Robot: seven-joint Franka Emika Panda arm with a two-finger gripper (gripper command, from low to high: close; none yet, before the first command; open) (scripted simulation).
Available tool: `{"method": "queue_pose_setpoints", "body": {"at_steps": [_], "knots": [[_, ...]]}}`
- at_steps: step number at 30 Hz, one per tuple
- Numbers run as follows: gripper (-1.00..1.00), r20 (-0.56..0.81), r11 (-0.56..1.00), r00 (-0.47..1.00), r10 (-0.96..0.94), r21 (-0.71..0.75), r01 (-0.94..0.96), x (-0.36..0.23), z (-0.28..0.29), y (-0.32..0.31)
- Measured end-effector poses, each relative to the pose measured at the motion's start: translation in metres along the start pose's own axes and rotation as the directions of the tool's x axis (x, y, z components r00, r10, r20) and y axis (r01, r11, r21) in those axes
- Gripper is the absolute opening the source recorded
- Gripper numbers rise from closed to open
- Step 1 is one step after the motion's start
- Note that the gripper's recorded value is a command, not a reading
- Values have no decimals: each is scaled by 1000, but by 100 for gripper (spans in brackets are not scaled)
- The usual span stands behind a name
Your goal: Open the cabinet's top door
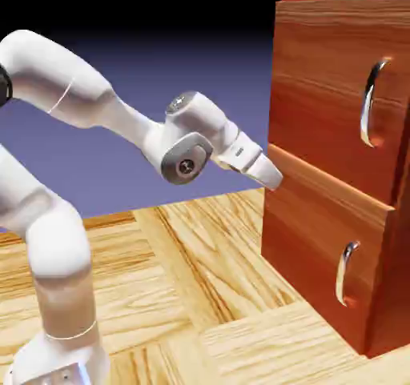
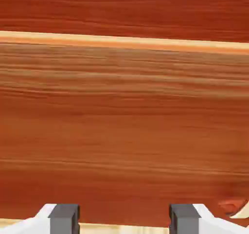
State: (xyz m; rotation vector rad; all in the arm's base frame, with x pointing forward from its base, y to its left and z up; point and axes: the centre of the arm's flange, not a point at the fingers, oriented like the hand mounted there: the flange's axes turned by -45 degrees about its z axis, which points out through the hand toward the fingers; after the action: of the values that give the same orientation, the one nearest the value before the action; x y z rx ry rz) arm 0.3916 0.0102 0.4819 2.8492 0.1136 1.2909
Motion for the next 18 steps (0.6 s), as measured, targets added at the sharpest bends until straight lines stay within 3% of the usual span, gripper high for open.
{"method": "queue_pose_setpoints", "body": {"at_steps": [18], "knots": [[0,-338,998,940,-55,16,64,87,-93,8]]}}
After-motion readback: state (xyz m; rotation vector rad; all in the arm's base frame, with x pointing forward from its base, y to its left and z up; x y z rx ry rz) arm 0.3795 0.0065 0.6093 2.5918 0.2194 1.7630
